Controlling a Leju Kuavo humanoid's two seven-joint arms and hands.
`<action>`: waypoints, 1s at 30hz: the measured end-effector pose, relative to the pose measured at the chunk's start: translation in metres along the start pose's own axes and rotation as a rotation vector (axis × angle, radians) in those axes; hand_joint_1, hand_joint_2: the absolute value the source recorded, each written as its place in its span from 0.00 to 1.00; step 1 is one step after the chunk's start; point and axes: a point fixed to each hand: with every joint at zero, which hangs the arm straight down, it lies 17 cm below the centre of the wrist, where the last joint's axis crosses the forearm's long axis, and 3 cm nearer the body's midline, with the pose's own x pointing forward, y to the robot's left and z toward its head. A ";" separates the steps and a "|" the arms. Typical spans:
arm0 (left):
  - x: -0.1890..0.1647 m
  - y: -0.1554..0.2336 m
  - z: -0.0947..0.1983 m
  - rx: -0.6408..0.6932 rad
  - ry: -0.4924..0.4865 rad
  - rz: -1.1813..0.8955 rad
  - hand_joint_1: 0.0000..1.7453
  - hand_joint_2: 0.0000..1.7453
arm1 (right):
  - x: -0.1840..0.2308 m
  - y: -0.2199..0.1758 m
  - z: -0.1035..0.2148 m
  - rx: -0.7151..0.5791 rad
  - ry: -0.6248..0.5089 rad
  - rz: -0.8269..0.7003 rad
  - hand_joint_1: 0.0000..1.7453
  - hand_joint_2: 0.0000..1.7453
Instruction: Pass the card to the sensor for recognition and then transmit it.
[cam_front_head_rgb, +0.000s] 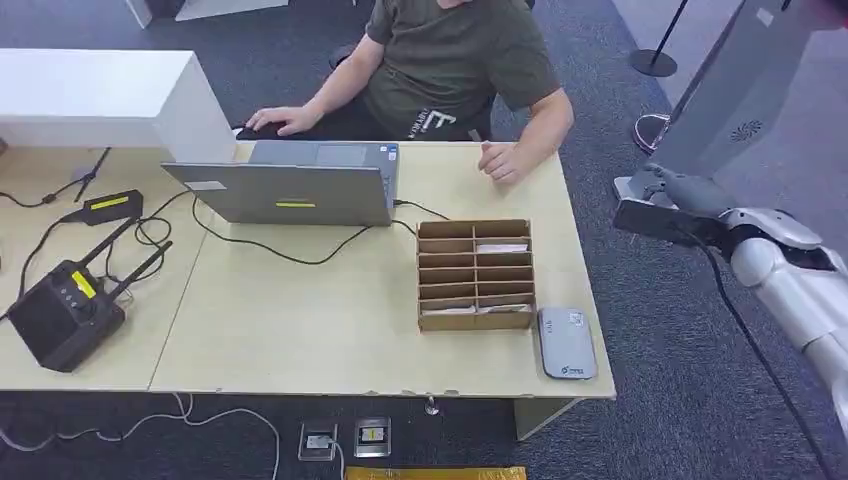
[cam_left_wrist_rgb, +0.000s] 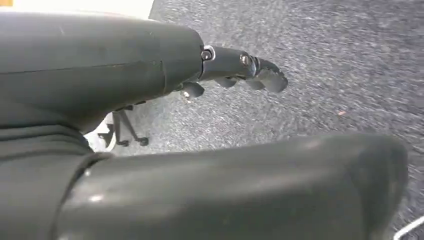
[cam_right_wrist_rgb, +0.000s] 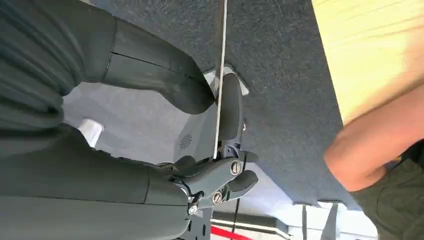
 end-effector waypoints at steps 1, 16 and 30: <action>0.000 -0.001 0.000 -0.002 -0.003 -0.005 0.00 0.00 | -0.002 0.001 0.002 -0.004 0.007 -0.011 1.00 1.00; 0.000 0.002 0.000 0.004 -0.005 -0.041 0.00 0.00 | 0.032 0.069 0.034 0.043 -0.023 -0.078 1.00 1.00; -0.001 0.007 -0.001 0.018 0.003 -0.064 0.00 0.00 | 0.056 0.106 0.060 0.082 -0.066 -0.104 1.00 1.00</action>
